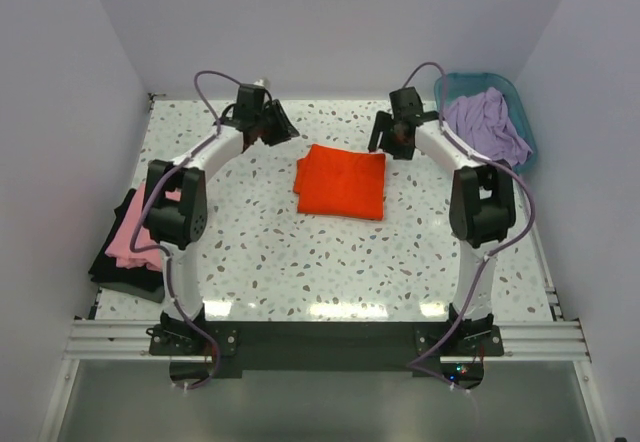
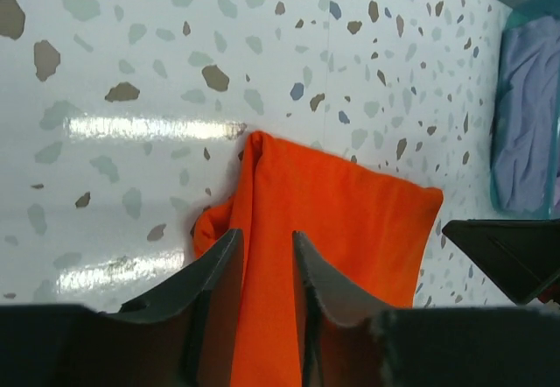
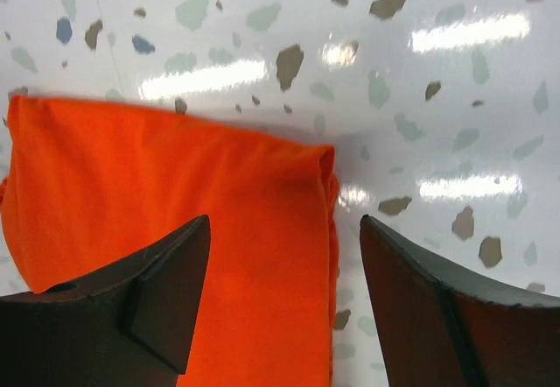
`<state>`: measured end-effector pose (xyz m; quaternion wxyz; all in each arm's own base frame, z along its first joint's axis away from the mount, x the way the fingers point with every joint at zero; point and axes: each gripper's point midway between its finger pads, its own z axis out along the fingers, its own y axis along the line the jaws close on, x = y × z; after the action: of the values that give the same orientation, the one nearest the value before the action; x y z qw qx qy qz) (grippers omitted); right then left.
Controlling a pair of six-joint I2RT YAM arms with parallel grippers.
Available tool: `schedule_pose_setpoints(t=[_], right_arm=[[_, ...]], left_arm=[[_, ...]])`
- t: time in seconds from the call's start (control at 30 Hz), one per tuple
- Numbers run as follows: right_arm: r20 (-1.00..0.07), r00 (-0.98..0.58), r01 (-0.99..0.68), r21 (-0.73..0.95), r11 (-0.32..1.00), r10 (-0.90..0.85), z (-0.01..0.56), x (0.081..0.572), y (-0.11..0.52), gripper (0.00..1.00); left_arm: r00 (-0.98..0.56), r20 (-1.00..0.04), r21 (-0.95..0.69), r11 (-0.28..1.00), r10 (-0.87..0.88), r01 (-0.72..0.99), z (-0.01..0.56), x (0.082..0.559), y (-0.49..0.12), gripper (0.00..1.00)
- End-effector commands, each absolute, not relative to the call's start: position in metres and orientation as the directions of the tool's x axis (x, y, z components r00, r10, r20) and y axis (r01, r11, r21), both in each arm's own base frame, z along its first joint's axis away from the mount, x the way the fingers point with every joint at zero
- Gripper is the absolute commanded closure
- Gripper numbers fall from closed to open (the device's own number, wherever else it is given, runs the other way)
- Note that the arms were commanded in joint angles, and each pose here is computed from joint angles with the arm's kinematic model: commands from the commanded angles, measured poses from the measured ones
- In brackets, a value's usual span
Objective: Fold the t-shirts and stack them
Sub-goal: Fold the tshirt
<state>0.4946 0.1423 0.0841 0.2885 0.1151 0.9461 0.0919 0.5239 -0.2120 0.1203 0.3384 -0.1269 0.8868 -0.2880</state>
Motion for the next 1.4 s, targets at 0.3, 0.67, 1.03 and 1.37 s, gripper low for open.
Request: schedule_pose_setpoints(t=[0.3,0.67,1.03,1.37], right_arm=[[-0.52,-0.84,0.089,0.153,0.984,0.157,0.051,0.461,0.17,0.28],[-0.491,-0.856,0.143,0.077,0.987,0.162,0.036,0.451,0.147,0.26],[-0.513,-0.844,0.089,0.157,0.984,0.158,0.058,0.449,0.158,0.13],[-0.462,-0.881,0.029,0.161,0.986,0.102,0.039,0.446,0.166,0.13]], left_arm=[[-0.771,-0.564,-0.384,0.921,-0.294,-0.07,0.065,0.469,-0.249,0.94],[-0.819,-0.461,-0.273,0.933,-0.341,-0.235,-0.006,0.423,-0.219,1.0],[-0.813,-0.482,-0.35,0.922,-0.328,-0.165,0.021,0.422,-0.231,0.94],[-0.735,-0.569,-0.407,0.903,-0.37,-0.139,0.092,0.432,-0.194,0.37]])
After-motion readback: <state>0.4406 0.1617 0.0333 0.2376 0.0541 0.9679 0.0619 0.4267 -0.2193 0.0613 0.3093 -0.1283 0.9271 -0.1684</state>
